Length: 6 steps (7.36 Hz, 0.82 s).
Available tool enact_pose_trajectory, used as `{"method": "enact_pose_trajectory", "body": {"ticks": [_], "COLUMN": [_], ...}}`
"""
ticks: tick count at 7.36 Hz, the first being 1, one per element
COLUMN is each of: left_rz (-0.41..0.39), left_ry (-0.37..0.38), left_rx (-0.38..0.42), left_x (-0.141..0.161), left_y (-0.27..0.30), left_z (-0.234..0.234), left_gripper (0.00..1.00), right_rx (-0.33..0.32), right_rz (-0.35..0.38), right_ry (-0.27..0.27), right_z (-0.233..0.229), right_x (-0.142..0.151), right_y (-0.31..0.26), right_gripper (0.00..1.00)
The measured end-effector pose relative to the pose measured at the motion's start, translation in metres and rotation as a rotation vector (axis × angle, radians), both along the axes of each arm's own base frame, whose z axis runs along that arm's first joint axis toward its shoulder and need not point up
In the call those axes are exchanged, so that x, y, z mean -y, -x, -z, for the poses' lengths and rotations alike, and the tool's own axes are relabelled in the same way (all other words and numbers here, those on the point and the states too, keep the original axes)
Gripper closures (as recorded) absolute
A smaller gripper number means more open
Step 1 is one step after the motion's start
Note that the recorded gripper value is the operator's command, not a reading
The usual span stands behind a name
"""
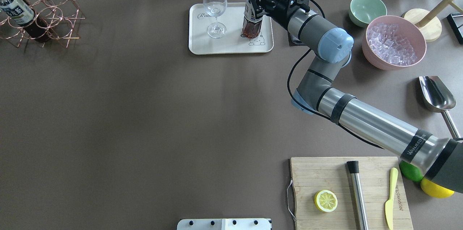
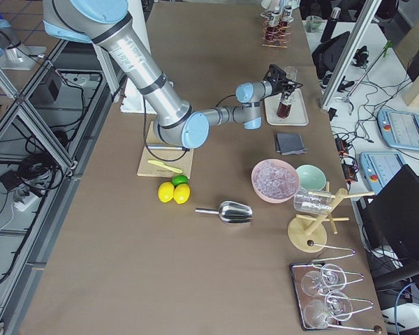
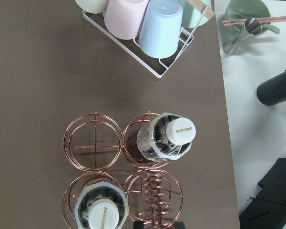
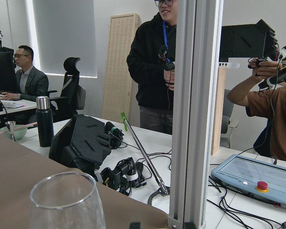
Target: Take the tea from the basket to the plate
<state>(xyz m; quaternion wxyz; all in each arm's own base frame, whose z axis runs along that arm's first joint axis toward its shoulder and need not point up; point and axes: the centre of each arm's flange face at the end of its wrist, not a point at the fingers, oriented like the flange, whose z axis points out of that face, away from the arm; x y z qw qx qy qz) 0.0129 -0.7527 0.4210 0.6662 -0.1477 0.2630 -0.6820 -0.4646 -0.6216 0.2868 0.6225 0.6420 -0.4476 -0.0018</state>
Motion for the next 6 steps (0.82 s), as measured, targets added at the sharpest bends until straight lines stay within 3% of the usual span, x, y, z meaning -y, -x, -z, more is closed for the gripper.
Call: {"method": "enact_pose_trajectory", "body": {"ticks": [1,6], "left_rz": [-0.002,0.007], "left_ry": [-0.007,-0.043], "left_rx": [0.002,0.014], "left_x": [0.002,-0.001], "left_y": [0.004,0.025], "left_z": [-0.007,0.0], "left_gripper": [0.03,0.02], "right_rx": [-0.009,-0.046], "right_rz": [-0.005,-0.008], "right_ry": [-0.007,-0.034], "right_z": [0.0,0.002], "right_x": [0.001,0.004], "right_y": [-0.001,-0.017], "right_gripper": [0.01,0.0]}}
